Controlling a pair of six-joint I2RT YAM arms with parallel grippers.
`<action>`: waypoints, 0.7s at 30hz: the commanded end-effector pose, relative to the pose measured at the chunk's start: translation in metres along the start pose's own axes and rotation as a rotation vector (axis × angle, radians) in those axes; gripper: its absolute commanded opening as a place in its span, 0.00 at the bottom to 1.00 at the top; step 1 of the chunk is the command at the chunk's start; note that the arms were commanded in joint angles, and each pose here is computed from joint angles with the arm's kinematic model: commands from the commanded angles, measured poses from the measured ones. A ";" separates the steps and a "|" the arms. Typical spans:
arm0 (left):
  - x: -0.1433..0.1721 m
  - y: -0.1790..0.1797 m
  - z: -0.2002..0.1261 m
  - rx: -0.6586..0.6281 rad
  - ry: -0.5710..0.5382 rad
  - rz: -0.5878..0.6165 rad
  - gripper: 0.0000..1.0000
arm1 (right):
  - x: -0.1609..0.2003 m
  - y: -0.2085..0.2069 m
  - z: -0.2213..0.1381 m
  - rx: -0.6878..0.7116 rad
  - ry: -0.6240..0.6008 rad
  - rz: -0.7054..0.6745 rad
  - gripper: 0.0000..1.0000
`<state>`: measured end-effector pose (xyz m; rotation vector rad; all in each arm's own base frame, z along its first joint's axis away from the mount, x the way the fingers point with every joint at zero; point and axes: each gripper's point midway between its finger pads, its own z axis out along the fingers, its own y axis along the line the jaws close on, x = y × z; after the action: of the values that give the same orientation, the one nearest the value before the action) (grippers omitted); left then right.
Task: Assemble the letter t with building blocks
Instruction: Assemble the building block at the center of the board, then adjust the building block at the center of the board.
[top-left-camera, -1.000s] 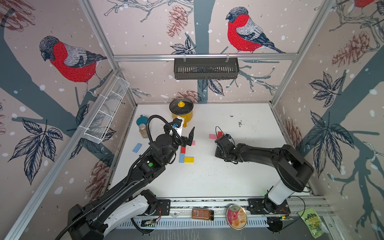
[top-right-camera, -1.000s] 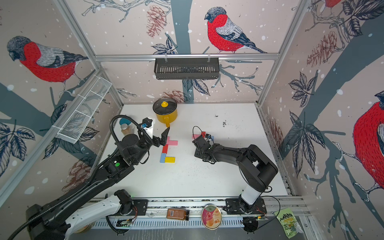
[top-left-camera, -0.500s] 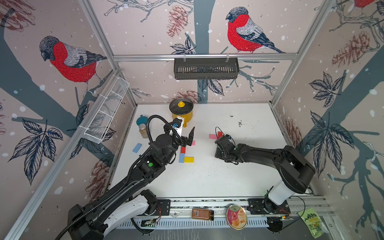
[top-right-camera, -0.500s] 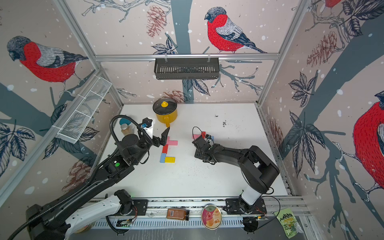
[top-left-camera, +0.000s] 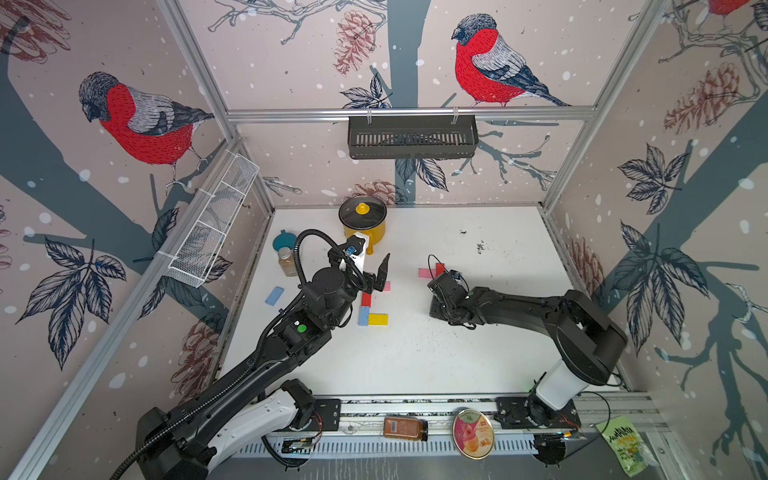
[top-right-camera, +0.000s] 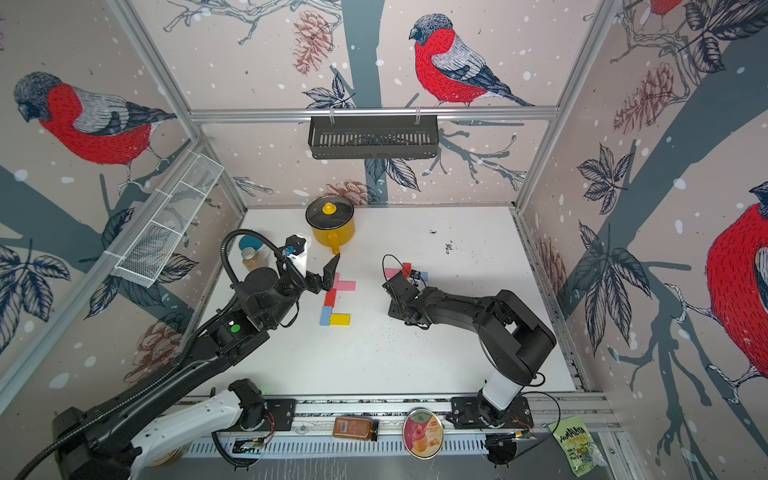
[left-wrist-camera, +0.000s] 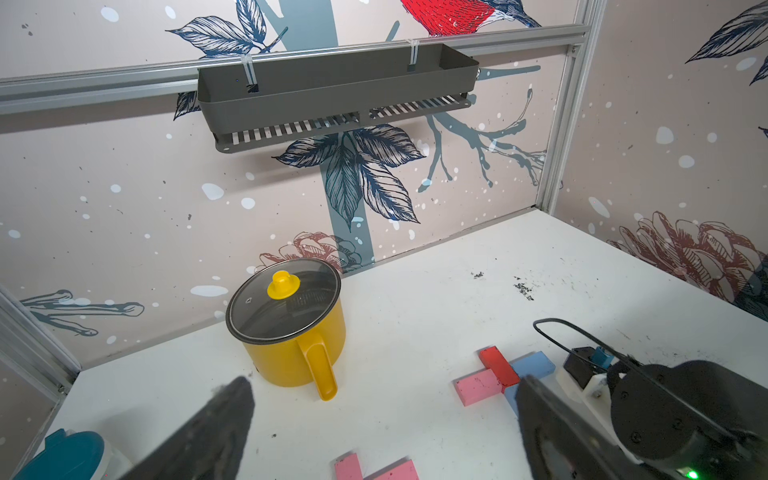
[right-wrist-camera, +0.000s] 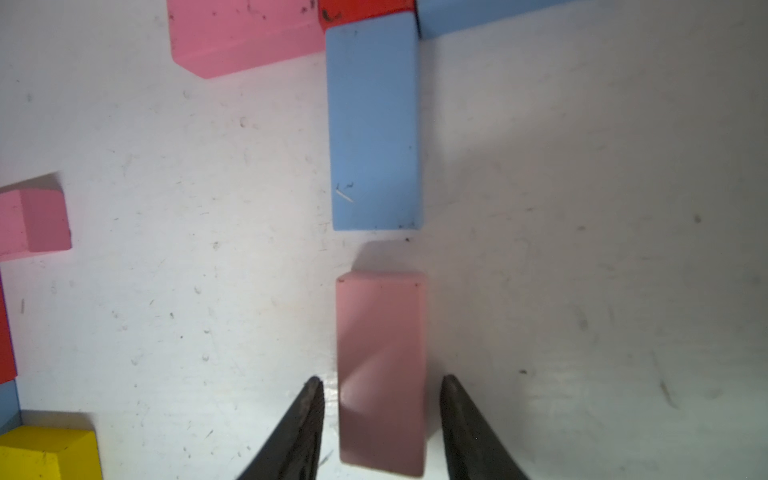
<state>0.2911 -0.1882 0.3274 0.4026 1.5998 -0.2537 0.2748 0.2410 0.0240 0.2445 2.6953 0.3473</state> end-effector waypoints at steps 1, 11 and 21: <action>-0.009 0.000 0.000 0.002 -0.029 -0.009 0.98 | 0.000 -0.004 0.000 0.026 0.000 -0.022 0.45; -0.009 0.000 0.001 0.000 -0.024 -0.008 0.98 | -0.002 -0.005 0.003 0.053 0.002 -0.050 0.40; -0.008 0.001 0.001 -0.003 -0.024 -0.007 0.97 | 0.000 -0.004 0.010 0.073 0.026 -0.087 0.39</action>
<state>0.2924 -0.1893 0.3267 0.4047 1.6044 -0.2515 0.2837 0.2445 0.0205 0.1768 2.7072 0.2777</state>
